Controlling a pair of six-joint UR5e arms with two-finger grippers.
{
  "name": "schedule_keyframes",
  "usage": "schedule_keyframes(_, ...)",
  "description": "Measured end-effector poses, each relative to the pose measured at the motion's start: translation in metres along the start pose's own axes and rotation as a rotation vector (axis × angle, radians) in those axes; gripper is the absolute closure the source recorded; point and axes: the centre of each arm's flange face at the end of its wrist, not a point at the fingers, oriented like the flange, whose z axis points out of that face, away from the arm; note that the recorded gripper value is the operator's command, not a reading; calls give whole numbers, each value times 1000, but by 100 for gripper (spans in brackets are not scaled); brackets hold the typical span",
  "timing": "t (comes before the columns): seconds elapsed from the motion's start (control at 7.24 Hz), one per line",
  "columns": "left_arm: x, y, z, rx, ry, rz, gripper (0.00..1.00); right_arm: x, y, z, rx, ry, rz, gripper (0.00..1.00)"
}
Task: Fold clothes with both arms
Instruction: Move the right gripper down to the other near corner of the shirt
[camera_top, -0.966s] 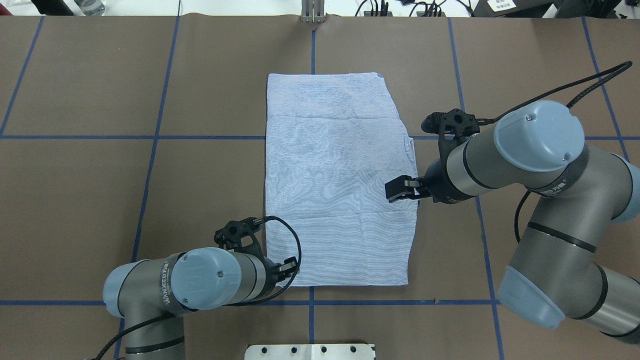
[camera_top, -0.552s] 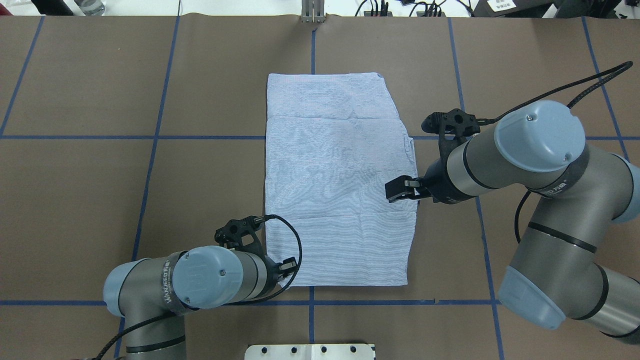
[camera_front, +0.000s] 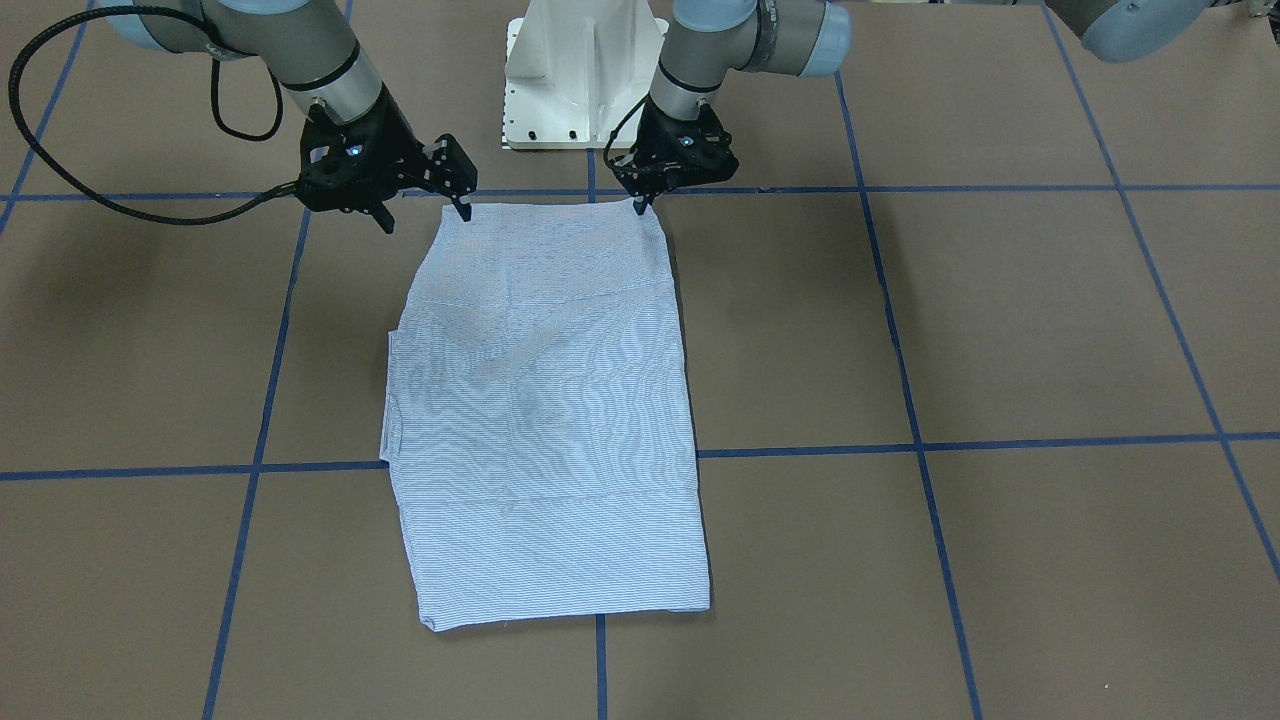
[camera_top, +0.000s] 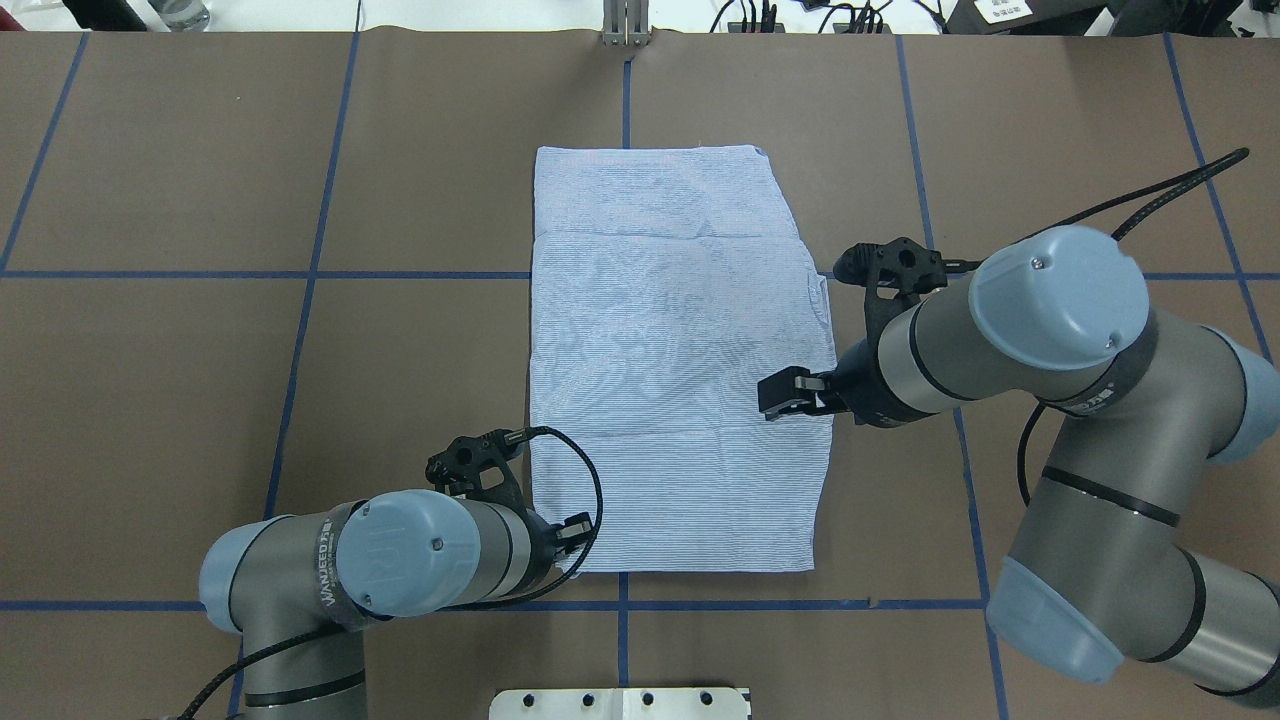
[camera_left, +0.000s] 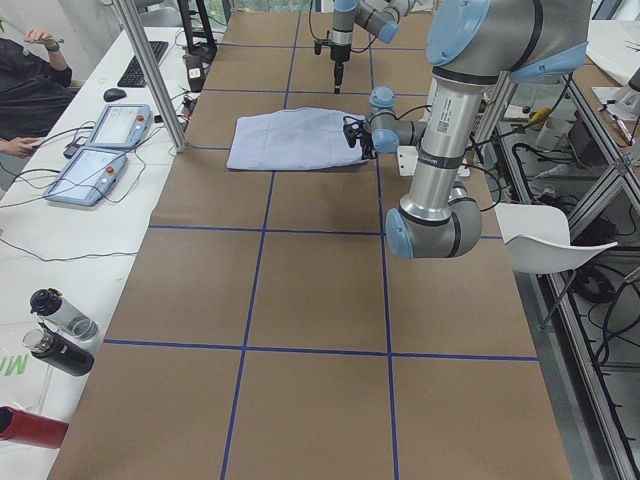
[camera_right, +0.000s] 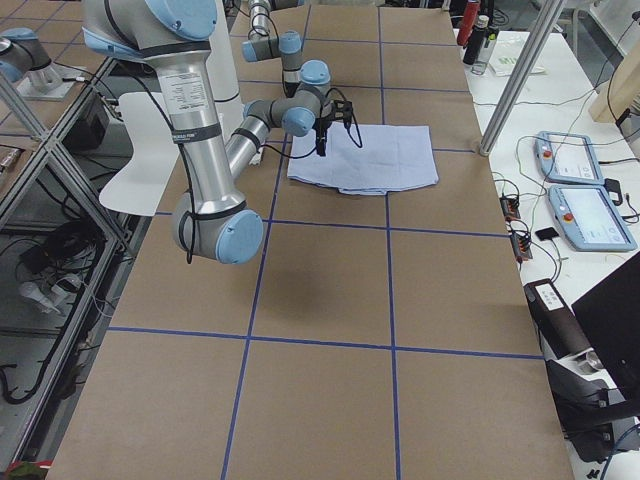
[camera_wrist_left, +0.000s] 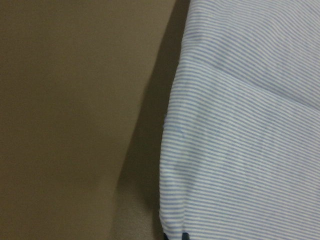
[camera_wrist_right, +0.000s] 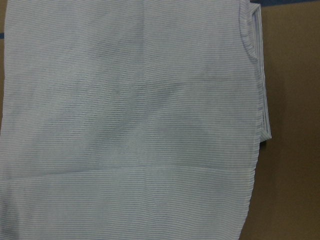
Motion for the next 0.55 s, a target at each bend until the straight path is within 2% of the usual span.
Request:
schedule_keyframes(0.28, 1, 0, -1, -1, 2, 0, 100, -23, 36, 24, -6, 6, 139, 0)
schedule_keyframes(0.55, 3, 1, -1, -3, 5, 1, 100, -36, 67, 40, -23, 15, 314, 0)
